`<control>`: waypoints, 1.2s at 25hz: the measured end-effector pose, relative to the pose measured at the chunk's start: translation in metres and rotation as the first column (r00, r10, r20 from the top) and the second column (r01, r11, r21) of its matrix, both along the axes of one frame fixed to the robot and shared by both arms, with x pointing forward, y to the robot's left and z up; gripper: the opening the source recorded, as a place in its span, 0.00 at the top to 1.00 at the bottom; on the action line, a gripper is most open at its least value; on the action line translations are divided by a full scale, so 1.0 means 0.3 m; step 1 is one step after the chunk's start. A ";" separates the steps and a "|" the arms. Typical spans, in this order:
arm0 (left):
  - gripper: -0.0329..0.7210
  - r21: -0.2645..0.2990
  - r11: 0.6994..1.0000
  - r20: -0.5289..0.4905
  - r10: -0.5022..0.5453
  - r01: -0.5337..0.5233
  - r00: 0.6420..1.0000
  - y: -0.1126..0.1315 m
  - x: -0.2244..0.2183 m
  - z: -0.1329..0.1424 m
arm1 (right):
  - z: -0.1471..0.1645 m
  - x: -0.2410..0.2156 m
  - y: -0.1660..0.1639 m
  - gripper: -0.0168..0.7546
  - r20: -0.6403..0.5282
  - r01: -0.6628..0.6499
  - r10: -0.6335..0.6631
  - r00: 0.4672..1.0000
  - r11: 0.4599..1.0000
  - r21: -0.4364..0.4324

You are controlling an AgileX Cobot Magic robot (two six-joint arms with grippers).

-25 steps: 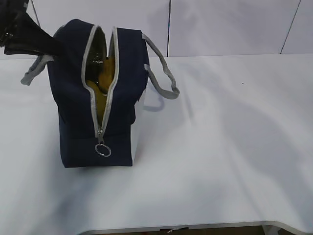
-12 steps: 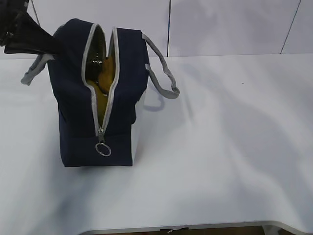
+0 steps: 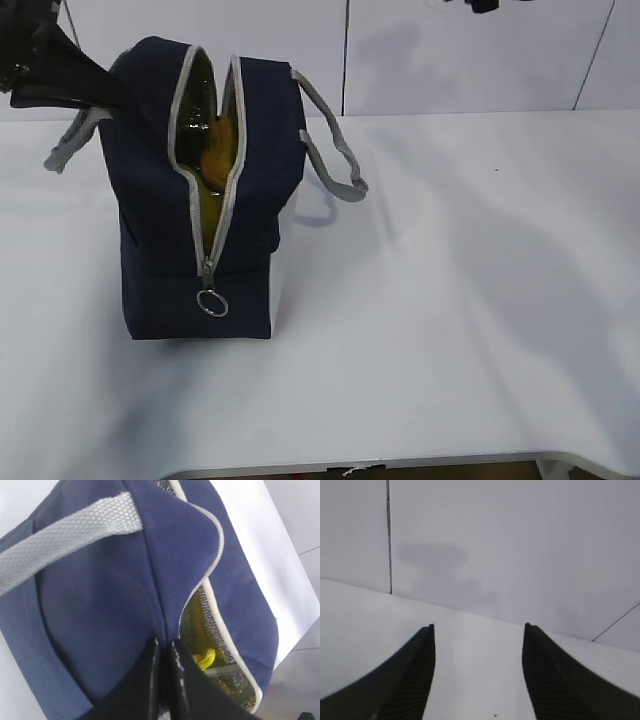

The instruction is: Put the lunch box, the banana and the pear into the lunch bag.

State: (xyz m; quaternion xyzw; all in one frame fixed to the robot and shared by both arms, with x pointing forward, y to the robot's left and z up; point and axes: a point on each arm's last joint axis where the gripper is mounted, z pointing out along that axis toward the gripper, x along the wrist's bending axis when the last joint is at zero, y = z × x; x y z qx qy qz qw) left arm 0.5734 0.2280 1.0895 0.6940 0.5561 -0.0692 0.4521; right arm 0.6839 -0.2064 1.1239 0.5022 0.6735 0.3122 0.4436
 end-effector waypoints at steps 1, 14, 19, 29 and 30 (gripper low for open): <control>0.97 0.000 1.000 0.000 0.000 0.000 1.000 0.000 0.000 0.000 | -0.008 -0.004 0.002 0.38 -0.031 0.001 -0.001 1.000 1.000 0.017; 0.97 0.002 1.000 0.003 -0.003 0.003 1.000 0.000 0.000 0.000 | -0.021 -0.058 0.050 0.38 -0.305 -0.054 0.110 0.946 0.981 0.186; 0.97 0.000 1.000 0.004 -0.002 0.002 1.000 0.000 0.000 0.000 | -0.014 -0.080 0.070 0.38 -0.375 -0.078 0.168 0.912 0.967 0.243; 0.97 0.010 1.000 0.021 -0.016 0.016 1.000 0.000 0.000 0.000 | 0.028 -0.154 0.188 0.38 -0.404 -0.230 0.526 0.748 0.778 0.585; 0.97 0.011 1.000 0.023 -0.016 0.016 1.000 0.000 0.001 0.001 | 0.035 -0.162 0.200 0.38 -0.389 -0.247 0.564 0.728 0.745 0.619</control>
